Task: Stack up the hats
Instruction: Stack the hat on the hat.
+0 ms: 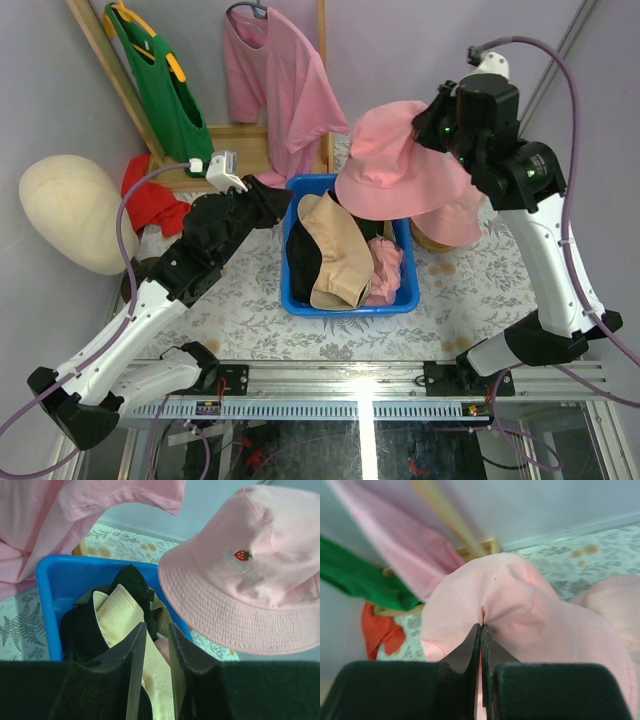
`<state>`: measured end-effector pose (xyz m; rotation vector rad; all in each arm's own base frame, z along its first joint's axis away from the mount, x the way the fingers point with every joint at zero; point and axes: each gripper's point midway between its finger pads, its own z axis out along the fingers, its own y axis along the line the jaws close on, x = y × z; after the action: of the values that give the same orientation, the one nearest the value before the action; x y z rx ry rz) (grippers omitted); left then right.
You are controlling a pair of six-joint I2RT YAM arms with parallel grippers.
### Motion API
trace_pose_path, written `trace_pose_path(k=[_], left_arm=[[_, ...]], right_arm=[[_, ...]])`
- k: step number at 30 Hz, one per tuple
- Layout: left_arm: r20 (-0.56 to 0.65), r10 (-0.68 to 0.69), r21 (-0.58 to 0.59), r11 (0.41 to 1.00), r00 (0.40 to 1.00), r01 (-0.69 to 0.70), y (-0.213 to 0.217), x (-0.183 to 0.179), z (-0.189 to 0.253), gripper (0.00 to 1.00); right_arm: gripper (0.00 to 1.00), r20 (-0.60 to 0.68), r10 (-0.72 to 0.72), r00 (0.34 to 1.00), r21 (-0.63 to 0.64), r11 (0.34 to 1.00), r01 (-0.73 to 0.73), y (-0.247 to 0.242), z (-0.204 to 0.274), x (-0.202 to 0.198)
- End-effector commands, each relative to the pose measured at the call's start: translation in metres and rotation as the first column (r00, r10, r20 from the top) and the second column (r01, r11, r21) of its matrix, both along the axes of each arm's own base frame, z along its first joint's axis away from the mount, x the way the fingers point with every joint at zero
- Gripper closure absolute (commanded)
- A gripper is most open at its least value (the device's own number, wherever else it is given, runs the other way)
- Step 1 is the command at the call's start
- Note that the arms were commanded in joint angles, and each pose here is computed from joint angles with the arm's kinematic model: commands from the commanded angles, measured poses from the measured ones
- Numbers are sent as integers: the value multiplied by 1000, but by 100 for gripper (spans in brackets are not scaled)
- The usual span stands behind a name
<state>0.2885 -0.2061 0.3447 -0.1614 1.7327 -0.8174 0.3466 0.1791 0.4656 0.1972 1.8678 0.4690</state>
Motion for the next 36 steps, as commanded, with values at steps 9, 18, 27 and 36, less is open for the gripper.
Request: trace_pose_path(k=[9,18,27,36], left_arm=[[90,18,-27,1000,996,-15,-1,7,37,76],[76,7,-10,1000,997,-6,-7,12,31,76],[58,-14,-12,1000,998,14,-14,14,25,76],[49,-56,-8,998,997,56,-27,16,25,76]], right_arm=[[100,47,-193,980,61,980,190,-119,-1,31],[100,-39,-212,976,113,970,216,-143,-56,43],[100,-103,-238,966,110,962,249,-152,-108,35],[100,-169,-267,949,114,951,288,-163,-150,22]])
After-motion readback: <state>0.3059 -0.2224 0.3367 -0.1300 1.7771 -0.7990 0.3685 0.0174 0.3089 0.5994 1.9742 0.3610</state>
